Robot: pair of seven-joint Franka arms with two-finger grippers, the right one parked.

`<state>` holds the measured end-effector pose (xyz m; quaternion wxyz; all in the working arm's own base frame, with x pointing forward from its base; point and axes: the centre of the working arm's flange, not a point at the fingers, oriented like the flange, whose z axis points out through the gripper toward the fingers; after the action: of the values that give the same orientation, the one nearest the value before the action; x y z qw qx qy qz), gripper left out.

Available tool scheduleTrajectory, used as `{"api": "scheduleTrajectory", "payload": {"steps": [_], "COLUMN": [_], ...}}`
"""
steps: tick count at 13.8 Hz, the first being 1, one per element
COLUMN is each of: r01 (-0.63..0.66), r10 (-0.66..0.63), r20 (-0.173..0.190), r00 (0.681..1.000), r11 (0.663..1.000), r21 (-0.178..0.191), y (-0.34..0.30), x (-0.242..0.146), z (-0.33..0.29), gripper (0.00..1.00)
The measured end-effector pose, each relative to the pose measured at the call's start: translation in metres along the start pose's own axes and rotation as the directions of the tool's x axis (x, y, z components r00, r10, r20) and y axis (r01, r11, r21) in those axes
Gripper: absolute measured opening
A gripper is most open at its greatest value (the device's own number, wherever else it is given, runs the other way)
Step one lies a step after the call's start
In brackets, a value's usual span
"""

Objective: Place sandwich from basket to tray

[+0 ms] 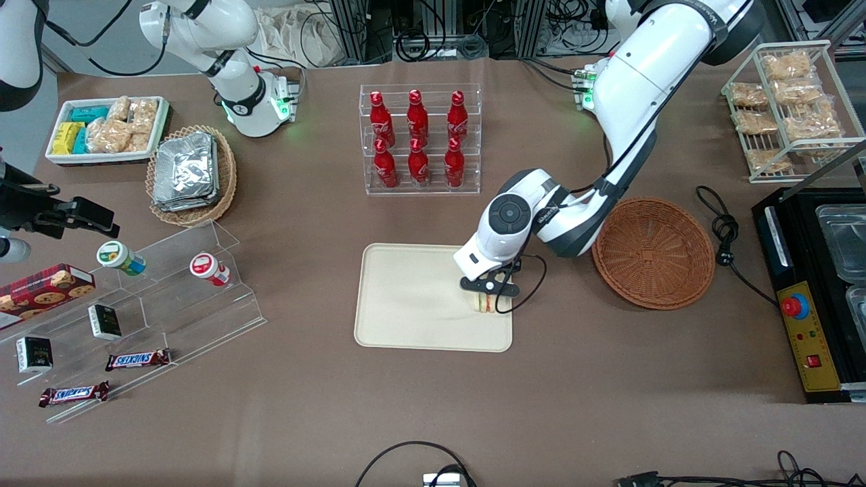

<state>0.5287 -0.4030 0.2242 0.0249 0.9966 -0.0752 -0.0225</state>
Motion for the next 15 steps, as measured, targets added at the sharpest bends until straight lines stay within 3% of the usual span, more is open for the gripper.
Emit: {"api": "scheduleTrajectory", "payload": {"steps": [4, 5, 7, 11, 15], "r01": [0.093, 0.116, 0.159, 0.244, 0.353], "r10": [-0.093, -0.116, -0.158, -0.248, -0.35], "r20": [-0.032, -0.033, -0.021, 0.015, -0.046], "r00": [0.995, 0.993, 0.987, 0.969, 0.936], "r11": [0.996, 0.993, 0.987, 0.962, 0.923], "r21": [-0.014, -0.006, 0.026, 0.126, 0.155], "y": [-0.001, -0.005, -0.022, -0.064, -0.131], "x": [0.016, 0.021, 0.037, 0.061, 0.066], "z": [-0.019, -0.026, -0.047, -0.122, -0.212], "gripper": [0.97, 1.0, 1.0, 1.0, 1.0]}}
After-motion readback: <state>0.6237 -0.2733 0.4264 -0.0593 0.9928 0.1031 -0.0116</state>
